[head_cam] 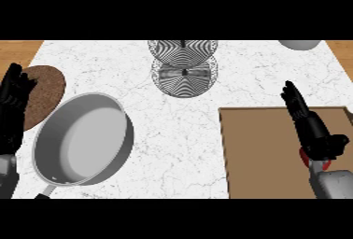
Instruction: Pick the tomato from the tray and place it in the tiered basket
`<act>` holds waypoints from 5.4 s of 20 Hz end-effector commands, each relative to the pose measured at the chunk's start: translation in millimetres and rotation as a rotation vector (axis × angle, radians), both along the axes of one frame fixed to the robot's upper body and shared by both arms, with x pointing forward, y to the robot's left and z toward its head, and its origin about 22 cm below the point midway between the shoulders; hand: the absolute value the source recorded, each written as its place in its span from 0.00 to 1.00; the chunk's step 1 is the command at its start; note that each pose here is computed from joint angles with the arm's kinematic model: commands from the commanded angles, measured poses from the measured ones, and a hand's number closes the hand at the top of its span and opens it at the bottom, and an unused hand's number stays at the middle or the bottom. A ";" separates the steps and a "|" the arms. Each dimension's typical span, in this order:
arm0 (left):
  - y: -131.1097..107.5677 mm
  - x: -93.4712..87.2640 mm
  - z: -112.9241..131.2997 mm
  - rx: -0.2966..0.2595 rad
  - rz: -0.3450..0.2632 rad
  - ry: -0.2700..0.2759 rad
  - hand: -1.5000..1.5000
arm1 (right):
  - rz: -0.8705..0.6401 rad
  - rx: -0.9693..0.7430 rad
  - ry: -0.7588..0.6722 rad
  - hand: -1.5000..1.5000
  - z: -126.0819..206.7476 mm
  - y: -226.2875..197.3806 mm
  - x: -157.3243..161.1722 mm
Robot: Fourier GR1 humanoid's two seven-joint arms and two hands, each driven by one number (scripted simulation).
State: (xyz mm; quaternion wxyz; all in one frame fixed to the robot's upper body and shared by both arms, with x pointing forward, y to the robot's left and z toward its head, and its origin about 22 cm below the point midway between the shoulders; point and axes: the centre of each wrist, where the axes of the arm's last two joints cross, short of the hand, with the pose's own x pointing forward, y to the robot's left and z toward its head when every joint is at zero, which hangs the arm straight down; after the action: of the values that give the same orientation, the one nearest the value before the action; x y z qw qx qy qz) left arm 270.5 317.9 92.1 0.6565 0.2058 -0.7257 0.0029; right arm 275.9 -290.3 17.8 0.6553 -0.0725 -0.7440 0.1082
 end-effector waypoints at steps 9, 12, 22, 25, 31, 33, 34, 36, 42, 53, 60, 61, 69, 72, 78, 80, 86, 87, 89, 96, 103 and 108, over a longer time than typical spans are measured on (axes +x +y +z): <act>-29.2 -22.3 -56.4 -0.201 -0.214 0.267 0.50 | -0.014 -0.050 -0.052 0.00 3.7 -48.5 -47.7; -31.0 -24.1 -52.5 -0.202 -0.250 0.258 0.50 | 0.004 0.034 -0.099 0.00 -10.3 -52.6 -74.3; -8.9 -17.4 -48.0 -0.190 -0.240 0.254 0.50 | 0.118 -0.682 -0.179 0.00 115.7 -123.7 -76.8; -16.3 -21.8 -50.8 -0.200 -0.250 0.257 0.50 | 0.230 -0.901 -0.049 0.00 130.0 -119.8 -79.9; -18.5 -18.9 -55.4 -0.220 -0.250 0.250 0.50 | 0.388 -1.073 0.176 0.00 149.9 -81.0 -89.8; -4.6 -19.5 -50.1 -0.199 -0.256 0.258 0.50 | 0.398 -1.065 0.198 0.00 145.5 -64.0 -97.5; -17.8 -17.0 -50.7 -0.197 -0.274 0.263 0.50 | 0.388 -1.065 0.199 0.00 148.8 -59.4 -104.7; -17.3 -6.7 -67.8 -0.208 -0.270 0.268 0.50 | 0.339 -1.057 0.199 0.00 131.6 -51.3 -107.8; -16.8 -15.1 -63.6 -0.218 -0.283 0.272 0.50 | 0.245 -1.068 0.261 0.00 105.9 -49.8 -90.3; -33.3 -22.1 -68.6 -0.194 -0.283 0.264 0.50 | 0.190 -1.129 0.279 0.00 33.2 -64.3 -65.0; -26.2 -23.7 -52.4 -0.204 -0.284 0.260 0.50 | 0.127 -1.161 0.220 0.00 16.2 -70.9 -69.1; -42.4 -7.2 -54.7 -0.221 -0.290 0.272 0.50 | 0.110 -1.139 0.199 0.00 11.5 -58.0 -61.2; -28.7 -17.1 -38.1 -0.218 -0.290 0.258 0.50 | 0.253 -1.164 0.380 1.00 2.8 -89.1 -48.7; -12.6 -12.2 -53.9 -0.208 -0.278 0.276 0.50 | 0.289 -1.281 0.310 1.00 -1.7 -78.0 -60.2; -20.8 -16.6 -73.7 -0.207 -0.289 0.263 0.50 | 0.285 -1.329 0.230 1.00 -1.7 -59.6 -49.7; -32.4 -19.6 -68.8 -0.206 -0.288 0.250 0.50 | 0.273 -1.342 0.192 1.00 -13.9 -82.9 -67.1; -23.2 -21.1 -50.5 -0.208 -0.272 0.261 0.50 | -0.088 -1.254 0.234 1.00 7.3 -53.4 -46.8; -28.1 -26.4 -68.8 -0.215 -0.280 0.268 0.50 | -0.173 -1.235 0.286 1.00 4.4 -51.3 -48.4; -19.9 -18.0 -54.2 -0.199 -0.263 0.266 0.50 | -0.339 -1.201 0.392 1.00 1.6 -53.8 -45.8; -28.1 -21.2 -52.4 -0.209 -0.276 0.258 0.50 | -0.539 -0.837 -0.019 1.00 63.9 3.9 -34.8; -27.5 -17.6 -55.6 -0.222 -0.273 0.263 0.50 | -0.506 -0.712 -0.195 1.00 147.8 52.0 -40.6; -30.7 -16.2 -62.2 -0.191 -0.281 0.257 0.50 | -0.427 -0.725 -0.168 1.00 181.1 97.8 -24.7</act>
State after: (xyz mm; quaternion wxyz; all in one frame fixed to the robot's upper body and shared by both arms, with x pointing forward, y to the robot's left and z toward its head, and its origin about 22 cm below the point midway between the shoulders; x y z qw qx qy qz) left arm 253.6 292.6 38.3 0.7475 0.0384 -0.6616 -0.0448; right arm 244.5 -221.7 172.1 0.5325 -0.4753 -0.6685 0.2088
